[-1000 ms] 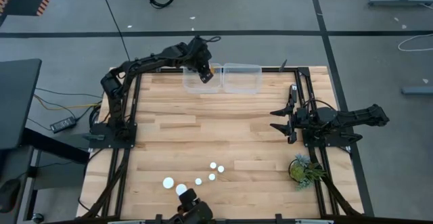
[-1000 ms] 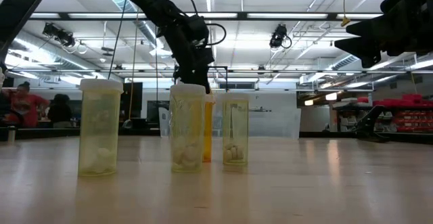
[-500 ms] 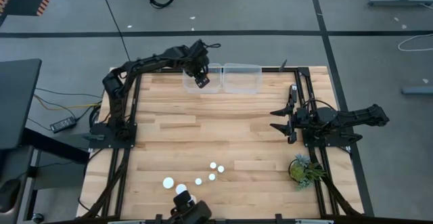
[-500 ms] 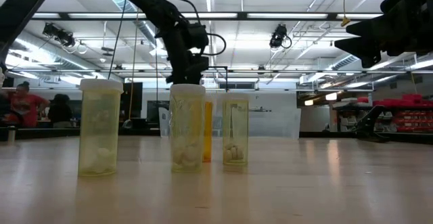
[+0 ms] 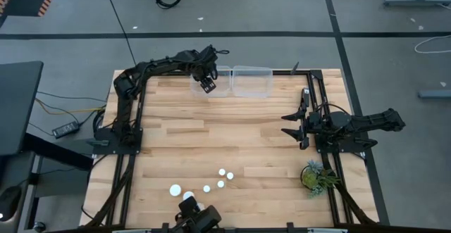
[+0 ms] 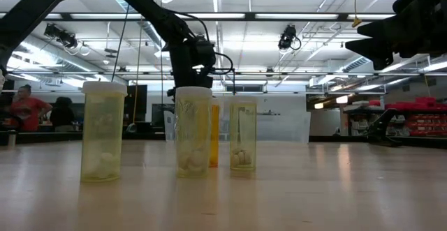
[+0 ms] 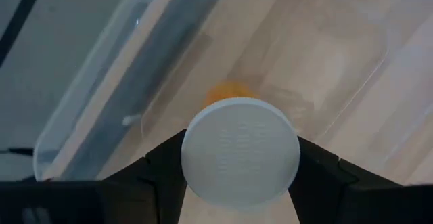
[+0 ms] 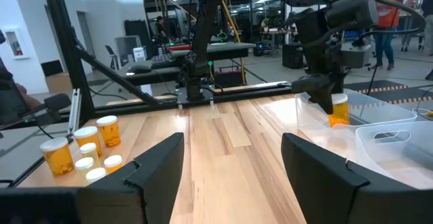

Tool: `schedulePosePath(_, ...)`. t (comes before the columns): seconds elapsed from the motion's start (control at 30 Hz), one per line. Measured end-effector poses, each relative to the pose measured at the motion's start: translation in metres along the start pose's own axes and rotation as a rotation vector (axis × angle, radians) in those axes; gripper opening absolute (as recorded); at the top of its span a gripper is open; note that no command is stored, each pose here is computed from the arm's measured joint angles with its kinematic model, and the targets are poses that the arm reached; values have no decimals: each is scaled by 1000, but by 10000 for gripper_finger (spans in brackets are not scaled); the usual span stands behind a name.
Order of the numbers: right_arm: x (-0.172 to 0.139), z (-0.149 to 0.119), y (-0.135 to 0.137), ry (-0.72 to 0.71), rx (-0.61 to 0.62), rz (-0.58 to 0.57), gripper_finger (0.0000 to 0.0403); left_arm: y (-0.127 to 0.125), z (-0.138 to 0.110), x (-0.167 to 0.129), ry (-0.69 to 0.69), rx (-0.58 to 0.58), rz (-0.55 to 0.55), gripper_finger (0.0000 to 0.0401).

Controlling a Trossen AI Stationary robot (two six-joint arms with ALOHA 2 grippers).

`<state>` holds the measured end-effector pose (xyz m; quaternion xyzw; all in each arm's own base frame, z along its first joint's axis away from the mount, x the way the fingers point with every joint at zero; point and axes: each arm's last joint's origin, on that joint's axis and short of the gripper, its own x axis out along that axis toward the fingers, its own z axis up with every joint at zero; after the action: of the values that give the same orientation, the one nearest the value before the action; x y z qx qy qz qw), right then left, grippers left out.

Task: Pick and place medicine bottles into bin by pill shape (circle, oval)
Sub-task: Put the large orange pill bottle into the left transparent bin

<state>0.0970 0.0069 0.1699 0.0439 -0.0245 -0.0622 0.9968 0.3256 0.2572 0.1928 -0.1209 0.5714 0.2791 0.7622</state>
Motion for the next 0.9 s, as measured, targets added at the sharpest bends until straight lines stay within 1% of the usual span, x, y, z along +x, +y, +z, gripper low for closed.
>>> schedulePosePath(0.17, 0, 0, 0, 0, 0, 0, 255, 2, -6, 0, 59, -12, -5, 218)
schedulePosePath(0.33, 0, 0, 0, 0, 0, 0, 255, 4, -7, 0, 71, -18, 1, 213)
schedulePosePath(0.47, 0, 0, 0, 0, 0, 0, 255, 4, -9, 0, 85, -15, -2, 217)
schedulePosePath(0.73, 0, 0, 0, 0, 0, 0, 255, 3, -15, -1, 155, -8, -9, 214)
schedulePosePath(0.9, 0, 0, 0, 0, 0, 0, 255, 3, -16, -1, 166, -5, -10, 225)
